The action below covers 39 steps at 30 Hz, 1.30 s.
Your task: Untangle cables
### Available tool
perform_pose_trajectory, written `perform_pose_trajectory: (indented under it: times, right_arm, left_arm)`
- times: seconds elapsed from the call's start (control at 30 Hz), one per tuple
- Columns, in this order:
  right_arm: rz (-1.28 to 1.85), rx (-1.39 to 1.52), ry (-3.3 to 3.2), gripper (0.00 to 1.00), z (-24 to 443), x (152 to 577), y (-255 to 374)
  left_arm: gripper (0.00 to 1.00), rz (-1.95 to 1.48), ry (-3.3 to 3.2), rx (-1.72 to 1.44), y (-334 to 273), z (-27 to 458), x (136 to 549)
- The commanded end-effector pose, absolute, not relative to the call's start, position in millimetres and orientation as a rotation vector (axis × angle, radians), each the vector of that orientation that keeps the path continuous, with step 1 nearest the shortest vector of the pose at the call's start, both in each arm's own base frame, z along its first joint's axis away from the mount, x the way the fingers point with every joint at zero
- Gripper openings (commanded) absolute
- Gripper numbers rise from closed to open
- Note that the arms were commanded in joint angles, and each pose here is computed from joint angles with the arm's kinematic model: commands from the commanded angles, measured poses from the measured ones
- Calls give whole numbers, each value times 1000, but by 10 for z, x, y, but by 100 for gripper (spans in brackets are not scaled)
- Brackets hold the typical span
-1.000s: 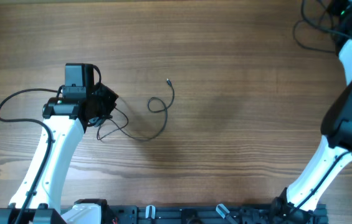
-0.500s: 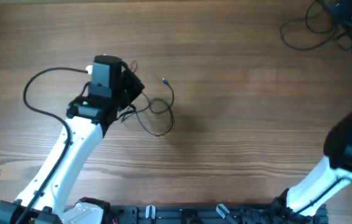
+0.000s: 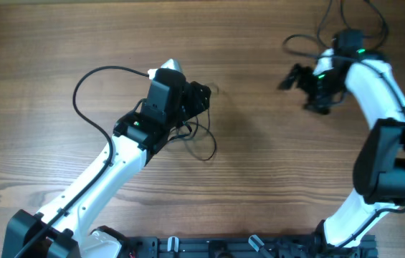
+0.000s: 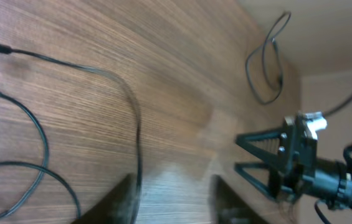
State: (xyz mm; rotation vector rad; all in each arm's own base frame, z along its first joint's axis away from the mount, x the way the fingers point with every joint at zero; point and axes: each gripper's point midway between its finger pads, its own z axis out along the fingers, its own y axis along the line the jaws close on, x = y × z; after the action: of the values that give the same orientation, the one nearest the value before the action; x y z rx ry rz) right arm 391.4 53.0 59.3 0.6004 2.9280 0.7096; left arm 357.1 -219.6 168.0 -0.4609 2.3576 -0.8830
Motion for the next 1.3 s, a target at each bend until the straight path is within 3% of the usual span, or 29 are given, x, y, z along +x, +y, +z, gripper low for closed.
perform_pose_trajectory:
  times: [0.0,0.2,0.33,0.47,0.63,0.83,1.03,1.17,1.27]
  right_arm:
    - [924,261,3010,100,513,3612,1234]
    - [933,-308,2958,100,536,3366,2216]
    - [800,-935,2735,100,504,3106,2836]
    - [528,-1270,2552,100,418,2917,3187]
    - [260,-1298,2482,100,378,2975,3236]
    - [211,-1394,2430,100,61,3085,3273]
    - [212,-1404,2391,100,79,3144,3316]
    - [142,-1187,2444,100,529,3353,3101]
    - [228,-1163,2407,100,1047,3242,3055]
  left_arm:
    - [100,-699,2341,-414,-1833,1643,3701]
    - [100,-485,2221,-809,-424,1797,3782]
    - [100,-329,2121,-1357,521,1512,3444]
    - [100,-227,2138,-1556,845,1325,3087]
    - [100,-213,2157,-1578,846,1290,3022]
    - [100,-205,2172,-1588,836,1269,2982]
    - [100,-204,2173,-1589,834,1268,2979]
    - [100,-200,2180,-1595,829,1257,2958]
    - [100,-200,2180,-1595,829,1257,2958]
